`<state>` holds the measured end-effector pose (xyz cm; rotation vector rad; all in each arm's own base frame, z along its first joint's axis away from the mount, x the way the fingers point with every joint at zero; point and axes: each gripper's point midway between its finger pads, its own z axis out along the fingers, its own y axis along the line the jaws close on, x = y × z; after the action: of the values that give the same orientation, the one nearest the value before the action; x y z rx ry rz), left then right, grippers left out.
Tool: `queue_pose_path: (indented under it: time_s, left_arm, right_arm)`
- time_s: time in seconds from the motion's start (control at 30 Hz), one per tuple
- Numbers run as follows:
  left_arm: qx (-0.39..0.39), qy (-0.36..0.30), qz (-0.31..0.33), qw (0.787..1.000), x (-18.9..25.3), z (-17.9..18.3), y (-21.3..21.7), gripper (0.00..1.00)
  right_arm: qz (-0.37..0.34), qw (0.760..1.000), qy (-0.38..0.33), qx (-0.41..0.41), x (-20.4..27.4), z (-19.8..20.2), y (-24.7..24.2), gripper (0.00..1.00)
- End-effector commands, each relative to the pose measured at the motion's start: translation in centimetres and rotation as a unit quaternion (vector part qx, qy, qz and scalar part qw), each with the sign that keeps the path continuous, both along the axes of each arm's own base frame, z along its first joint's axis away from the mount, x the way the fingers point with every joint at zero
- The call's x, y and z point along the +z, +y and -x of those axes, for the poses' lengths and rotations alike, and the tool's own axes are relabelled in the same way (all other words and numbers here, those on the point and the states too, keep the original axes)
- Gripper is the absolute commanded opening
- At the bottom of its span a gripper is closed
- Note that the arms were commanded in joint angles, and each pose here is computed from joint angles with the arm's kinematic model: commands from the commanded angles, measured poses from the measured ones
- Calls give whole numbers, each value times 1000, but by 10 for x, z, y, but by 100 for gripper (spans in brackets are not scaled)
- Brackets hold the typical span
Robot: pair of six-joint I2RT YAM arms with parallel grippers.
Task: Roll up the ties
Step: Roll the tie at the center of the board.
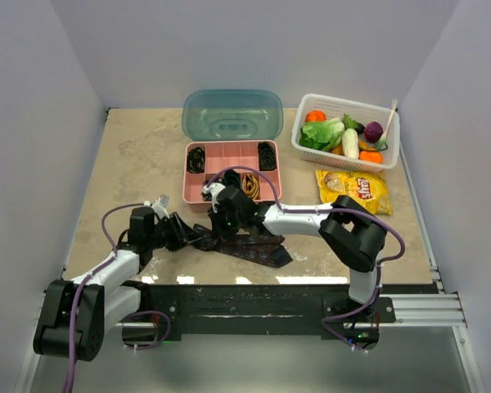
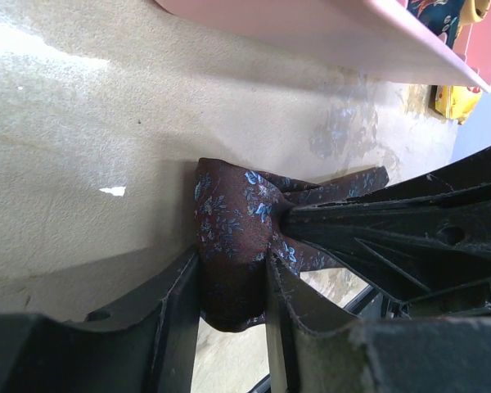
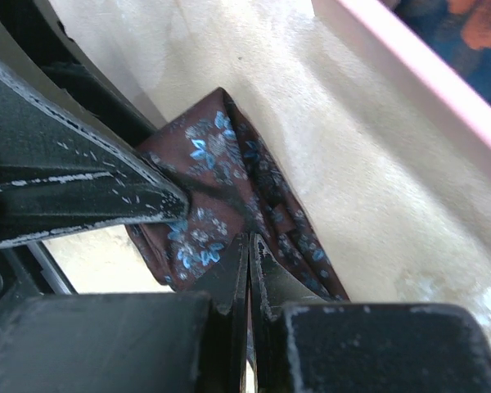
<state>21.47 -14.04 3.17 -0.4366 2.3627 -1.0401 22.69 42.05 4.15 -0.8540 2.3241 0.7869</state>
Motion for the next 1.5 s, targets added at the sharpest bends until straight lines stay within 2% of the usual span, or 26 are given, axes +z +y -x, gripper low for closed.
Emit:
queue_pose_path:
  time_s: [0.0,0.17,0.57,0.9,1.2,1.47]
  left_arm:
    - [2,-51,10,999,25,-19,-2,27]
    - [3,-53,0,999,27,-23,-1,19]
    - [4,-58,-51,997,32,-30,10,9]
    - [-16,-59,-122,991,40,-37,-2,8]
    - [-20,-73,-124,989,54,-40,-9,7]
    - [-11,-71,-145,987,58,-45,-4,6]
  right_arm:
    - [-8,1000,-23,-5,34,-5,-1,0]
    - [-10,1000,-28,-5,40,-5,-2,0]
    - [-11,1000,-27,6,38,-5,3,0]
    - [-8,1000,-23,9,29,-14,18,0]
    - [-15,1000,-13,15,24,-13,28,0]
    - [-14,999,-48,-15,54,-23,14,0]
